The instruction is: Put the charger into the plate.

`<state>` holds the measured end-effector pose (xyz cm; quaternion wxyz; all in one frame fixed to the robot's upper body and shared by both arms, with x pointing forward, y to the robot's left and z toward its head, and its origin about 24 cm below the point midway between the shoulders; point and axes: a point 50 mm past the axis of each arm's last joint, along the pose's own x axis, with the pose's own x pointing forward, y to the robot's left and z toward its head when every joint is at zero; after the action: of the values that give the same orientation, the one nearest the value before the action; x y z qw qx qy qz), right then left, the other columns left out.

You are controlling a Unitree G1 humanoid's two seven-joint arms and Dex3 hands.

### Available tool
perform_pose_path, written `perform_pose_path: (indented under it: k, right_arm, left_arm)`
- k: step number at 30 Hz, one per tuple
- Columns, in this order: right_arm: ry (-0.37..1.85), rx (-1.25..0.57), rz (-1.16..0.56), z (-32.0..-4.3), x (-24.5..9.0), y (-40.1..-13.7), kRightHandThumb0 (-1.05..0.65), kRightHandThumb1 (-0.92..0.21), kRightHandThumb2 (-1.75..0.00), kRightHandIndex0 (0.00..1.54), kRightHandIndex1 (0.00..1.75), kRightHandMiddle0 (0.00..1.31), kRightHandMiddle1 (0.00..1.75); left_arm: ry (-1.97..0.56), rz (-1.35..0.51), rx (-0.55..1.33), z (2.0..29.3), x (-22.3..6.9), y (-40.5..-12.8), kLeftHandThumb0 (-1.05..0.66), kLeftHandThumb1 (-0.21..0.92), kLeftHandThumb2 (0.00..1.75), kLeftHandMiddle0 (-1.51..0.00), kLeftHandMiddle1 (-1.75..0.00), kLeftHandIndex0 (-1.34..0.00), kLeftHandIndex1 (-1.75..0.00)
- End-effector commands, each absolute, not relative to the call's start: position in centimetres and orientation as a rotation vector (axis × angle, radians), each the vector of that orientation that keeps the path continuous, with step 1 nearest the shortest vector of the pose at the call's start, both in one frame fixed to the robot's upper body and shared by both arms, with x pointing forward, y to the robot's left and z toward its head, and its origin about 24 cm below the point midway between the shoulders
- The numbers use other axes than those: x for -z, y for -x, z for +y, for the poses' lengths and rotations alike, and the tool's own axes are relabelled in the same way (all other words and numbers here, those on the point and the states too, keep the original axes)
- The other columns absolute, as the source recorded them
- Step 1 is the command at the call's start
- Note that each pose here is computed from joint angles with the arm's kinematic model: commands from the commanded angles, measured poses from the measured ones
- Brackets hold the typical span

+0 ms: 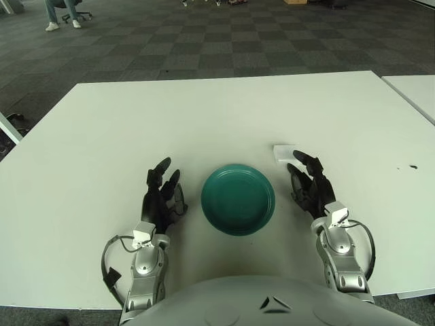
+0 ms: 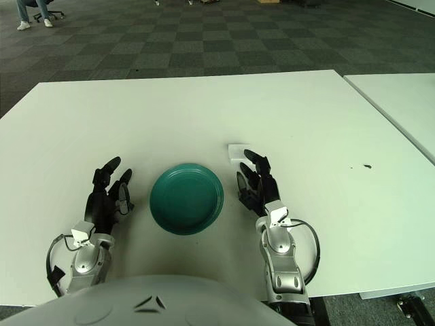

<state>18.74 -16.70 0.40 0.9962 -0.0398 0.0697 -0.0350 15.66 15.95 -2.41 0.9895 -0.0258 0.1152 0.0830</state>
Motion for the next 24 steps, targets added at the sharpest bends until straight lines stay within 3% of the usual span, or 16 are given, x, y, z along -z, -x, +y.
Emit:
perform_pose_path:
  k: [1, 24]
  right_arm:
    - [0.074, 0.086, 0.280, -17.05, 1.77, -17.60, -0.68, -0.92, -0.62, 0.44, 0.00, 0.00, 0.74]
    - [0.055, 0.095, 0.272, -17.54, 1.31, -17.90, -0.65, -0.92, -0.63, 0.45, 0.02, 0.00, 0.76]
  left_arm:
    - [0.053, 0.304, -0.157, 15.85, 3.43, -14.90, -0.82, 0.92, 0.95, -0.56, -0.02, -0.04, -0.80]
    - [0.050, 0.303, -0.158, 15.79, 3.39, -14.82, -0.83, 0.92, 0.95, -0.57, -0.02, -0.04, -0.80]
